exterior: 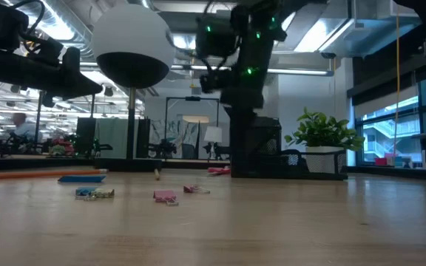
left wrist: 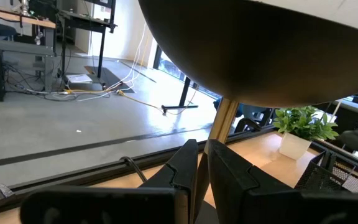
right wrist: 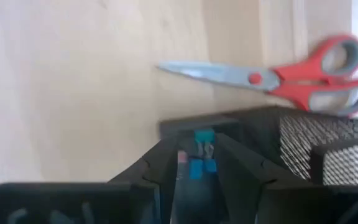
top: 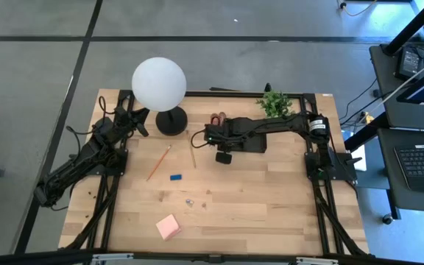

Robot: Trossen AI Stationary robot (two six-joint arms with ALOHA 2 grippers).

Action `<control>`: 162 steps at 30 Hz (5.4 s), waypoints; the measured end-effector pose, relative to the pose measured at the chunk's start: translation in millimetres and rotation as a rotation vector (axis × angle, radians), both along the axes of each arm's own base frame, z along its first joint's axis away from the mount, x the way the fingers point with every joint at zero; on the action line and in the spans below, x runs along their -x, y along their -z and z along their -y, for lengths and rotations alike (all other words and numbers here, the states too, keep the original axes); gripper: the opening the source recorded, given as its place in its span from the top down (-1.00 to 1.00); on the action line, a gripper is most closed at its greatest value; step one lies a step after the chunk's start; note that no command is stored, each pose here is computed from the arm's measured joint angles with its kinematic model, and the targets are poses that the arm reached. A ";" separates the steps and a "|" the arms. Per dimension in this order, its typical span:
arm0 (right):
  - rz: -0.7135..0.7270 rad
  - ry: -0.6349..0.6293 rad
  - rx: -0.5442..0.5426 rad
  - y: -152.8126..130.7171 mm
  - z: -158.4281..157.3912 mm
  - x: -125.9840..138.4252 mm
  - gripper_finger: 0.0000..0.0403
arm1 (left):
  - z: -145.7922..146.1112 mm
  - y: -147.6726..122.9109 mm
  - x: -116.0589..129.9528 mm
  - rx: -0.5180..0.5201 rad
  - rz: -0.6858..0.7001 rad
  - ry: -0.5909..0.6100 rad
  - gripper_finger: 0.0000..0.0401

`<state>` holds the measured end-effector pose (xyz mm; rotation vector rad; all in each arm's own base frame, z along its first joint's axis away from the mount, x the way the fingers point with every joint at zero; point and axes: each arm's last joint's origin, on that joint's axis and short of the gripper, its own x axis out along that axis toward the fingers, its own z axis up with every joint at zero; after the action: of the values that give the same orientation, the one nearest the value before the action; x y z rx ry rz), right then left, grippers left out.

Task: Pick and place office supplies into organizer
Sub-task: Put the top pink clip binder into the black desk organizer

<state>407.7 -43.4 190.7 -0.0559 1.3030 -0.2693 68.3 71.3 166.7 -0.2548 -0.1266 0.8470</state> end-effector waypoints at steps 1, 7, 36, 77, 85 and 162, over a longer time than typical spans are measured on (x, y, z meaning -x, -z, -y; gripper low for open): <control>0.010 -0.008 0.000 -3.4 -3.7 -2.0 0.45 | 0.0 0.1 0.0 0.000 0.000 0.000 0.83; 0.101 -0.063 -0.043 -23.7 -32.0 -14.3 0.45 | 0.0 0.0 0.0 0.000 0.000 0.000 0.83; 0.240 -0.133 -0.201 -33.6 -130.5 -16.4 0.06 | 0.0 0.0 0.0 0.000 0.001 0.000 0.83; 0.172 0.026 -0.199 49.7 -176.1 -30.3 -0.15 | 0.3 0.1 -0.3 0.001 -0.001 0.016 0.83; 0.165 0.083 -0.205 57.3 -176.2 -31.0 -0.15 | 0.3 0.2 -0.4 0.001 -0.001 0.016 0.83; -0.087 0.141 0.103 -33.0 -105.2 -33.7 0.62 | 0.3 0.2 -0.3 0.003 0.000 0.016 0.83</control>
<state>441.4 61.7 223.7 -0.0639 1.3812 -0.4595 68.7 71.0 166.4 -0.2583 -0.1232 0.8316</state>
